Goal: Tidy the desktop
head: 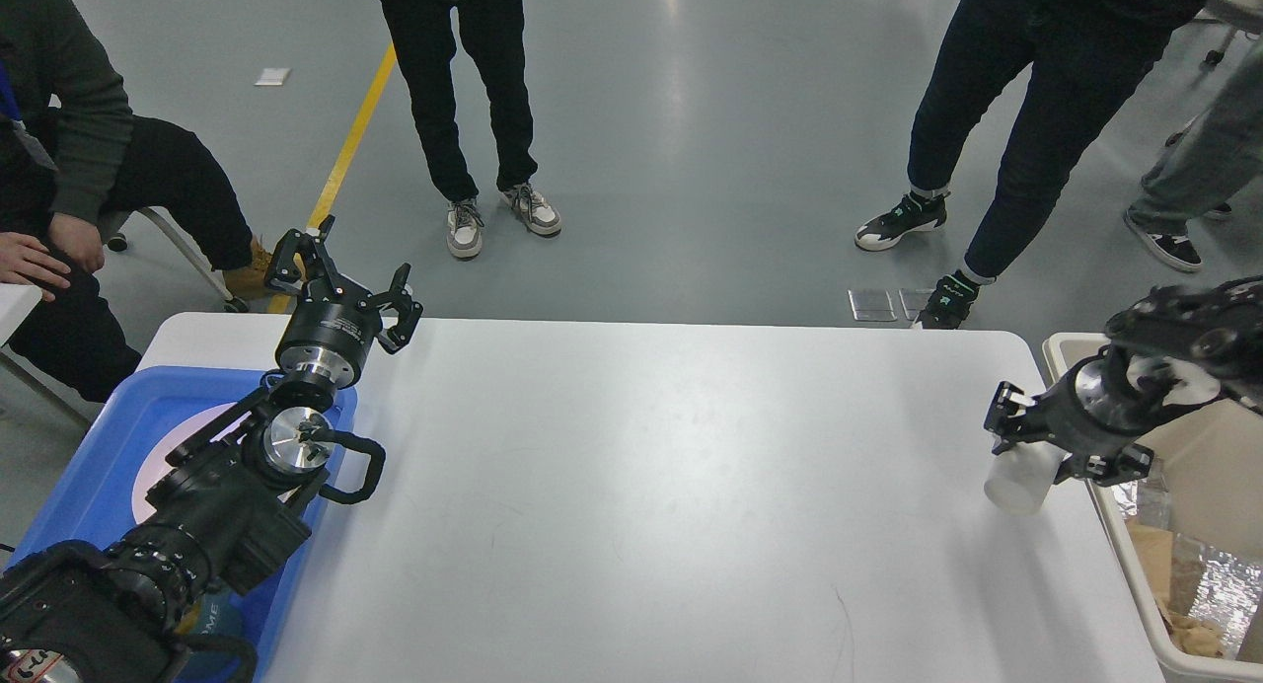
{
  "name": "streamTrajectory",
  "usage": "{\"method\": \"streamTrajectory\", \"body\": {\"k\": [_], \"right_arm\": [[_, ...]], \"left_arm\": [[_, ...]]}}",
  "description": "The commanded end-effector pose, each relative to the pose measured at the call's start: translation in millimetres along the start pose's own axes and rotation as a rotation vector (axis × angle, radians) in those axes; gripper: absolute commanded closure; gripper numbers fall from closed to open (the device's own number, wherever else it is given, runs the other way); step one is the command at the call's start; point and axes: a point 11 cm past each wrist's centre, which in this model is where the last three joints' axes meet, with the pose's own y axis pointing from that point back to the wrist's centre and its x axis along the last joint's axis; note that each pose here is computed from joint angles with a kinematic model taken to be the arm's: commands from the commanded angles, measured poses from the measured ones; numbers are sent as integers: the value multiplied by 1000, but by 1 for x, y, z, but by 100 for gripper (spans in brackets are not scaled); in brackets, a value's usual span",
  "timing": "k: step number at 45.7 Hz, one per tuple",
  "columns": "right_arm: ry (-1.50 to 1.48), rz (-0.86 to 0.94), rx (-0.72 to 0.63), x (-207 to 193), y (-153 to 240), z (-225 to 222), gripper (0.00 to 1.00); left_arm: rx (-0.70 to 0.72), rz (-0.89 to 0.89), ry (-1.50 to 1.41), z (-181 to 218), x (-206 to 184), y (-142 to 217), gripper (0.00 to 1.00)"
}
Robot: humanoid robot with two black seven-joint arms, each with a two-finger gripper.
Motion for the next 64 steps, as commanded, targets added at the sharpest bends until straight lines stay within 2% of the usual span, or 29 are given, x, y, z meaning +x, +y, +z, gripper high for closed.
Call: {"method": "streamTrajectory", "body": {"k": [1, 10, 24, 33, 38, 53, 58, 64], "right_arm": [[26, -51, 26, 16, 46, 9, 47], [125, -112, 27, 40, 126, 15, 45], [133, 116, 30, 81, 227, 10, 45], [128, 231, 96, 92, 283, 3, 45], [132, 255, 114, 93, 295, 0, 45], [112, 260, 84, 98, 291, 13, 46], [79, 297, 18, 110, 289, 40, 46], [49, 286, -125, 120, 260, 78, 46]], "left_arm": [[0, 0, 0, 0, 0, 0, 4], [0, 1, 0, 0, 1, 0, 4], [0, 1, 0, 0, 1, 0, 4], [0, 1, 0, 0, 1, 0, 4], [0, 0, 0, 0, 0, 0, 4], [0, 0, 0, 0, 0, 0, 4], [1, -1, 1, 0, 0, 0, 4], [0, 0, 0, 0, 0, 0, 4]]}}
